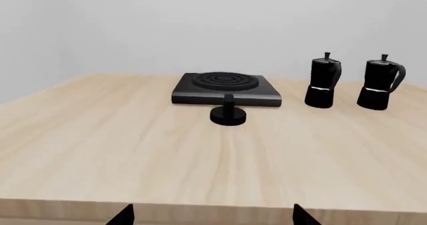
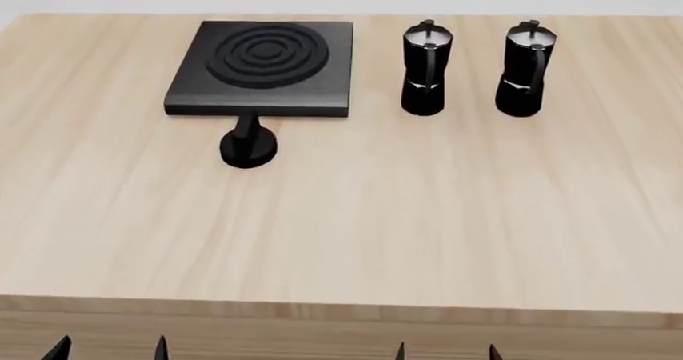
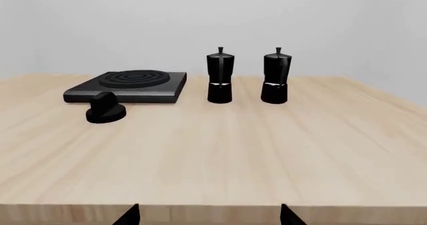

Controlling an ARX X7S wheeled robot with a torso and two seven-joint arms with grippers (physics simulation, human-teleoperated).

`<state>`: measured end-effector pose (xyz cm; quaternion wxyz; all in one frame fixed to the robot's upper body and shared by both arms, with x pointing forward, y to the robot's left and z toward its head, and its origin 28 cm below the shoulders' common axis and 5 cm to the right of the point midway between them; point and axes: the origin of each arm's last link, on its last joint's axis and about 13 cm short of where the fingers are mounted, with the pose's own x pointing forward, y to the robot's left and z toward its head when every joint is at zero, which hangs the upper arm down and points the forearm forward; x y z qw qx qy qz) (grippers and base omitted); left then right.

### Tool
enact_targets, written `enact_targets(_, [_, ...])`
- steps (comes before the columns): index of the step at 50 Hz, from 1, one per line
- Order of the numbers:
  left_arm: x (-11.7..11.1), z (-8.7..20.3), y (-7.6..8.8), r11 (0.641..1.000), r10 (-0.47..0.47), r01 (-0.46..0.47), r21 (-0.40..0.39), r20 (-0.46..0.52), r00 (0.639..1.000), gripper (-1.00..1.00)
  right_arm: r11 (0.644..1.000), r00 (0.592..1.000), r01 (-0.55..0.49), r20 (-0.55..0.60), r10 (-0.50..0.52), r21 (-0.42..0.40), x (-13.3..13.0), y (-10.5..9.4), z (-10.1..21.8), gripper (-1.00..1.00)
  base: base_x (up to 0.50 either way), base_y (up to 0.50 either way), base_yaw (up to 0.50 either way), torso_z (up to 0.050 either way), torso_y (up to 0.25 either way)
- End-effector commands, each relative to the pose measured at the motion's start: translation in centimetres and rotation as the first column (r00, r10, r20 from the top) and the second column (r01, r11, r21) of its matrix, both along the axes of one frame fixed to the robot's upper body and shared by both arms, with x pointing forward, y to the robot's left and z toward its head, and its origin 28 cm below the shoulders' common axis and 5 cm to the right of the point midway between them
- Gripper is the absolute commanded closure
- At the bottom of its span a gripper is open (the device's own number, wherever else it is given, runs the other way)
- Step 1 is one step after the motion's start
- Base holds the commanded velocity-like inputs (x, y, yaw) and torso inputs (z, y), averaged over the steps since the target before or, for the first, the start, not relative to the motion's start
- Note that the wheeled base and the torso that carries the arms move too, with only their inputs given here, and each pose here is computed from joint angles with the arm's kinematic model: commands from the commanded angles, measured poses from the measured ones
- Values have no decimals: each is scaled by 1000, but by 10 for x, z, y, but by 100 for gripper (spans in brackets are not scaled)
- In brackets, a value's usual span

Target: Put the right moka pot on the stove.

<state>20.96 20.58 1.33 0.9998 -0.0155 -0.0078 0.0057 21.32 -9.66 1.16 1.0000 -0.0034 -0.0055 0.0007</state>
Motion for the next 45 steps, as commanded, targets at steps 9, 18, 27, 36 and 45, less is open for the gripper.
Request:
enact_targets(9, [0, -1, 0, 1000, 6, -6, 2, 2, 1000, -100, 1000, 1000, -1, -2, 1, 12, 0, -1, -1, -100, 252, 0, 0, 0, 0])
enact_targets(18, [0, -1, 0, 1000, 7, -7, 3, 3, 1000, -100, 1000, 1000, 3, -3, -3, 10, 1, -1, -2, -100, 253, 22, 0, 0, 0])
enact_targets(27, [0, -1, 0, 1000, 5, -5, -2, 2, 1000, -100, 1000, 1000, 7, 1, -7, 0, 1, -1, -1, -100, 252, 40, 0, 0, 0])
enact_targets(36, [0, 0, 0, 1000, 10, -10, -3, 2, 1000, -100, 1000, 1000, 11, 1, -11, 2, 1, -1, -2, -100, 252, 69, 0, 0, 0])
enact_targets(45, [0, 0, 0, 1000, 14, -14, -3, 0, 1000, -100, 1000, 1000, 11, 0, -11, 4, 1, -1, -2, -100, 253, 72, 0, 0, 0])
